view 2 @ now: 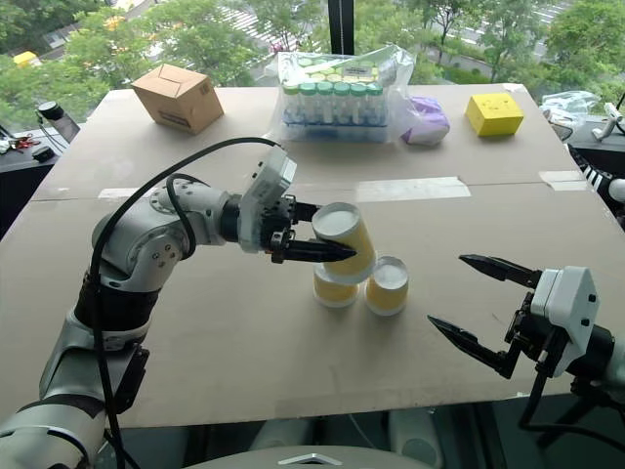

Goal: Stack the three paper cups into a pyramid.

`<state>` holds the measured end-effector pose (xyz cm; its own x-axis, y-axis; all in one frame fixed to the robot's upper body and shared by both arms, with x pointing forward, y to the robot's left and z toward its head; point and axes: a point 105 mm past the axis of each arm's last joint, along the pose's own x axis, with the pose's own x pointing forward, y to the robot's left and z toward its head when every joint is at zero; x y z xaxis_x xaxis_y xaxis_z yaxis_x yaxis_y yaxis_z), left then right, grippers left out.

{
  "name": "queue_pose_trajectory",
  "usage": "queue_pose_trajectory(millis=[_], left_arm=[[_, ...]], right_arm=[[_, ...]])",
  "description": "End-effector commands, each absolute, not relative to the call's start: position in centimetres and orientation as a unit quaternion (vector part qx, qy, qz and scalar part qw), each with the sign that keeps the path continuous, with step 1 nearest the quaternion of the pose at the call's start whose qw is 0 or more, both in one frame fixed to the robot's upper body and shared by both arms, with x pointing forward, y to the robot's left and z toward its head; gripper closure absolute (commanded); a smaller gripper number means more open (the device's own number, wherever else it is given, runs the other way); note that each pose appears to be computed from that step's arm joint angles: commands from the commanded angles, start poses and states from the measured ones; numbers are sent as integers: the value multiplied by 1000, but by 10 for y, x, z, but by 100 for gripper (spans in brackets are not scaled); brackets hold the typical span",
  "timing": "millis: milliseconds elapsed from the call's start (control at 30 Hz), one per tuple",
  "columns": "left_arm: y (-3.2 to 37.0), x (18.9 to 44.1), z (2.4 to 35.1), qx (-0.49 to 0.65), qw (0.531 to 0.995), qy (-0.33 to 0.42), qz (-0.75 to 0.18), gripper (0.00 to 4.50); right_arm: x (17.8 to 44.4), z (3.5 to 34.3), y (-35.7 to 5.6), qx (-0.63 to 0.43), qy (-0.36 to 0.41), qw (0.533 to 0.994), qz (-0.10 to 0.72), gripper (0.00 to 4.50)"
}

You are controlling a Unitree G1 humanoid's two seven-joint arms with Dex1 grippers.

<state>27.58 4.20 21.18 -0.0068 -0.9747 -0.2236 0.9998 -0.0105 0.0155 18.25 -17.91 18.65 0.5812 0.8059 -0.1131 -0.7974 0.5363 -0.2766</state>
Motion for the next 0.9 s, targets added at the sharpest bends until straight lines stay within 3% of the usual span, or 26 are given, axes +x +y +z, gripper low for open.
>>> queue_pose_trajectory(millis=[33,367,733,800,900], left_arm=[[33,279,214,136,689,45,-711,175],[31,290,208,147,687,48,-710,175],[25,285,205,153,669,59,-724,175],[24,286,206,153,671,59,-723,91],[24,285,213,147,673,48,-724,5]], right_arm=[[183,192,-199,-181,-9,868,463,0],[196,203,-227,-203,10,838,506,0],[205,217,-227,-217,-7,812,541,0],[205,215,-226,-217,-6,811,543,0],[204,212,-225,-216,-4,811,544,0]])
